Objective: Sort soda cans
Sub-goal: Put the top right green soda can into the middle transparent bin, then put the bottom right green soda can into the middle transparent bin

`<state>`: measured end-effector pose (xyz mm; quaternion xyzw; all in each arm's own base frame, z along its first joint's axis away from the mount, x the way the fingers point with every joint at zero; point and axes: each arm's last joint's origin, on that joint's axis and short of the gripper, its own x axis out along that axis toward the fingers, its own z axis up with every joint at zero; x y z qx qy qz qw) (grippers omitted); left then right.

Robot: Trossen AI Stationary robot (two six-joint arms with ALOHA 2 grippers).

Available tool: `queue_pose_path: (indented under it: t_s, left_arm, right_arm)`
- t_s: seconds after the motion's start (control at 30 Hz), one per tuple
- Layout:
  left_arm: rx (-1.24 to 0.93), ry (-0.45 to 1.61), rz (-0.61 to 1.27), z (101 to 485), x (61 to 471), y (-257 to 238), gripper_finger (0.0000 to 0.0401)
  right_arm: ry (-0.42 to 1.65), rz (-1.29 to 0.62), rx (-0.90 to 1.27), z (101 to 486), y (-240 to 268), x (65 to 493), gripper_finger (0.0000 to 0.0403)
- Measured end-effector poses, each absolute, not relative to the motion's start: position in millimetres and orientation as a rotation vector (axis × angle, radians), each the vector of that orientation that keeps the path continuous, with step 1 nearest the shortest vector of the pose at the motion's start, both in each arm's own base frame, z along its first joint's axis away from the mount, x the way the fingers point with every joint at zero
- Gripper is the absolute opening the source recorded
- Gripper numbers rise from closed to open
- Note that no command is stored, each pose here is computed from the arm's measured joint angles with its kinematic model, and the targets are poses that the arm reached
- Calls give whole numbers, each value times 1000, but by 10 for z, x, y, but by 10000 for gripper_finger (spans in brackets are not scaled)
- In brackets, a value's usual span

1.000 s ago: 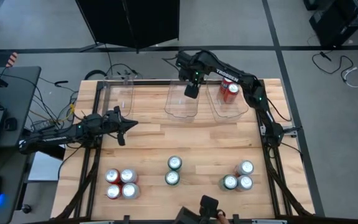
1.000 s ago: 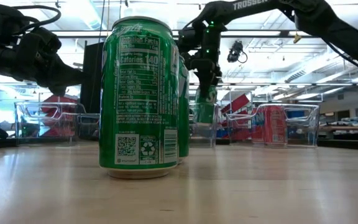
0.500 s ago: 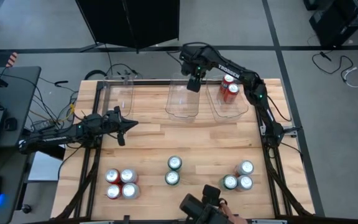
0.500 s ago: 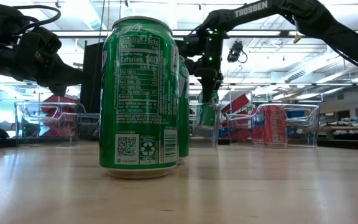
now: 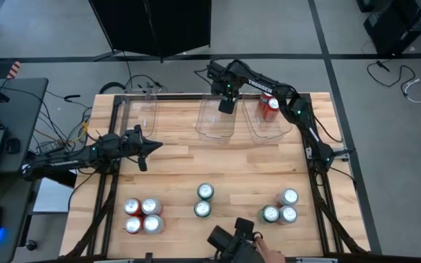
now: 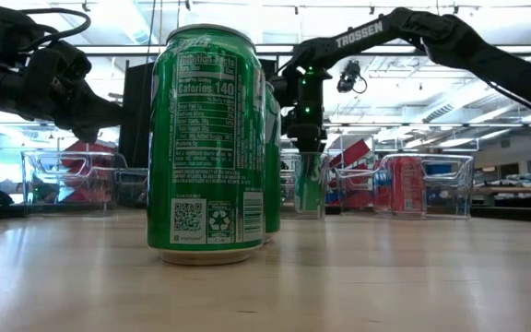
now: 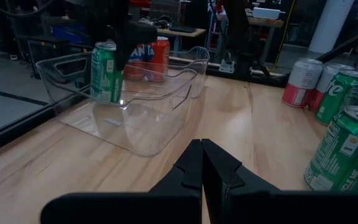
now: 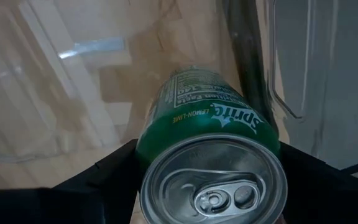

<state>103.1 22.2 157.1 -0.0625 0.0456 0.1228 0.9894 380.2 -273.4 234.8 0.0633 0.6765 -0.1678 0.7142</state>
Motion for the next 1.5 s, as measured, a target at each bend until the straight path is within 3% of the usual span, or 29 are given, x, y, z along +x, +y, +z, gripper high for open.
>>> queue_pose_path:
  t_s: [0.17,0.33,0.43,0.77,1.07,1.33,1.5]
  left_arm:
    - [-125,87,246,1575,1032,222,2]
    - [-125,86,246,1576,1032,222,2]
    - [-125,85,246,1577,1032,222,2]
    - [-119,76,246,1587,1033,222,2]
    - [-113,42,244,1620,1035,223,2]
    - [-113,42,244,1620,1035,223,2]
    - [-113,43,244,1619,1035,223,2]
  right_arm:
    - [1478,-385,127,2354,-2748,3819,294]
    - [1494,-439,84,2358,-2765,3816,373]
    - [1508,-464,54,2364,-2748,3828,388]
    - [1449,-437,-16,2722,-2510,3886,349]
    - [1293,-305,-22,3311,-1742,3949,337]
    - [1233,32,155,3381,-840,4157,253]
    - [1259,136,117,3294,-193,4265,218]
